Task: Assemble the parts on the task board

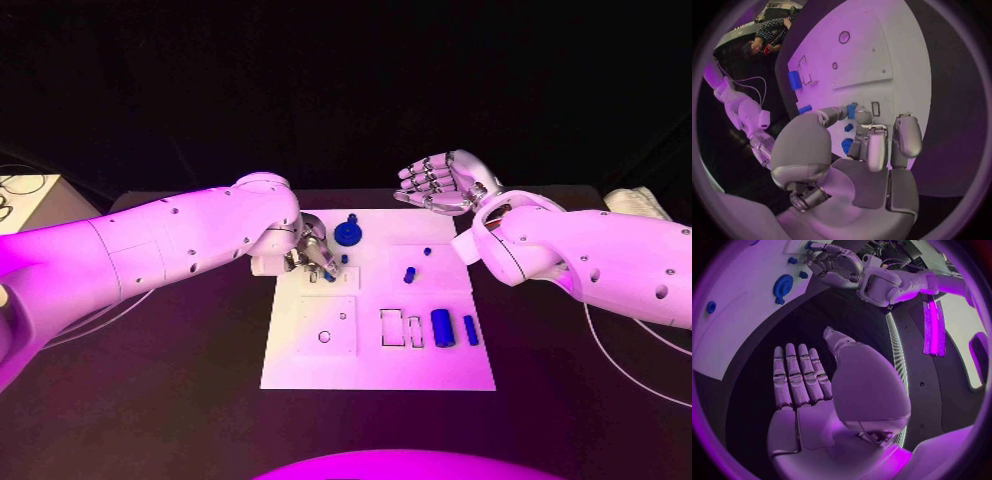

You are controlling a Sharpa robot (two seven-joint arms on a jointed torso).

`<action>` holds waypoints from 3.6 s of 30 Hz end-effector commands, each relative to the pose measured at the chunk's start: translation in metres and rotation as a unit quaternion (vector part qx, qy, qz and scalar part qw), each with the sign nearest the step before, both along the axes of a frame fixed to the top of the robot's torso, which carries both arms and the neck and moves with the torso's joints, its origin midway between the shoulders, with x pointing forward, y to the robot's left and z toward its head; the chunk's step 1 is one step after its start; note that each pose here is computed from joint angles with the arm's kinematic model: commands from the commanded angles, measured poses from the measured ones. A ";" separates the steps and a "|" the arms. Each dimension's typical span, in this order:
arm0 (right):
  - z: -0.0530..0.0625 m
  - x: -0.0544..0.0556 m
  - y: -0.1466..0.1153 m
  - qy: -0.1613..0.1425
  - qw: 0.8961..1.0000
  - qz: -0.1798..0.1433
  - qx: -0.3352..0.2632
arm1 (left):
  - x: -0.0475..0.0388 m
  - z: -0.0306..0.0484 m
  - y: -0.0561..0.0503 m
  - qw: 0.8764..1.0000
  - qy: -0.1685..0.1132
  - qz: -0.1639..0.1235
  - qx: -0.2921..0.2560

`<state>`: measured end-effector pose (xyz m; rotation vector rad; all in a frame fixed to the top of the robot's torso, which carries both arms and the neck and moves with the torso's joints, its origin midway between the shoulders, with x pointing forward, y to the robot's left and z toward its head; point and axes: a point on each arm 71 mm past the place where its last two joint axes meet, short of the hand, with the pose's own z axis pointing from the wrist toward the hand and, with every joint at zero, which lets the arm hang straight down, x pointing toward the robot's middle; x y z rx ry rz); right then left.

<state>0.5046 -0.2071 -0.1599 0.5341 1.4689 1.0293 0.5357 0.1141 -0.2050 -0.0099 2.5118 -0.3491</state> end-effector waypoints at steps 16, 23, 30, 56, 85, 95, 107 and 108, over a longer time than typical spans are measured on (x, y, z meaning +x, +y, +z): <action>0.000 -0.001 0.003 -0.002 1.000 0.012 -0.004 | -0.0084 -0.0092 -0.007 1.000 0.022 -0.022 0.007; 0.000 -0.001 0.002 -0.001 1.000 0.012 -0.004 | -0.0093 -0.0090 -0.009 1.000 0.021 -0.023 0.005; 0.000 -0.001 0.002 0.000 1.000 0.012 -0.004 | -0.0094 -0.0087 -0.010 1.000 0.019 -0.023 0.003; 0.000 -0.001 0.002 0.000 1.000 0.012 -0.004 | -0.0106 -0.0104 -0.008 0.999 0.036 -0.035 0.015; 0.000 -0.002 0.000 0.001 1.000 0.011 -0.005 | -0.0073 -0.0106 -0.006 0.999 0.032 -0.022 0.012; 0.000 -0.002 0.000 0.001 1.000 0.011 -0.005 | -0.0074 -0.0107 -0.005 0.999 0.033 -0.023 0.013; 0.000 -0.002 0.000 0.001 1.000 0.011 -0.005 | -0.0075 -0.0109 -0.005 0.999 0.033 -0.024 0.014; 0.000 -0.002 0.000 0.001 1.000 0.011 -0.005 | -0.0074 -0.0109 -0.005 0.999 0.033 -0.024 0.014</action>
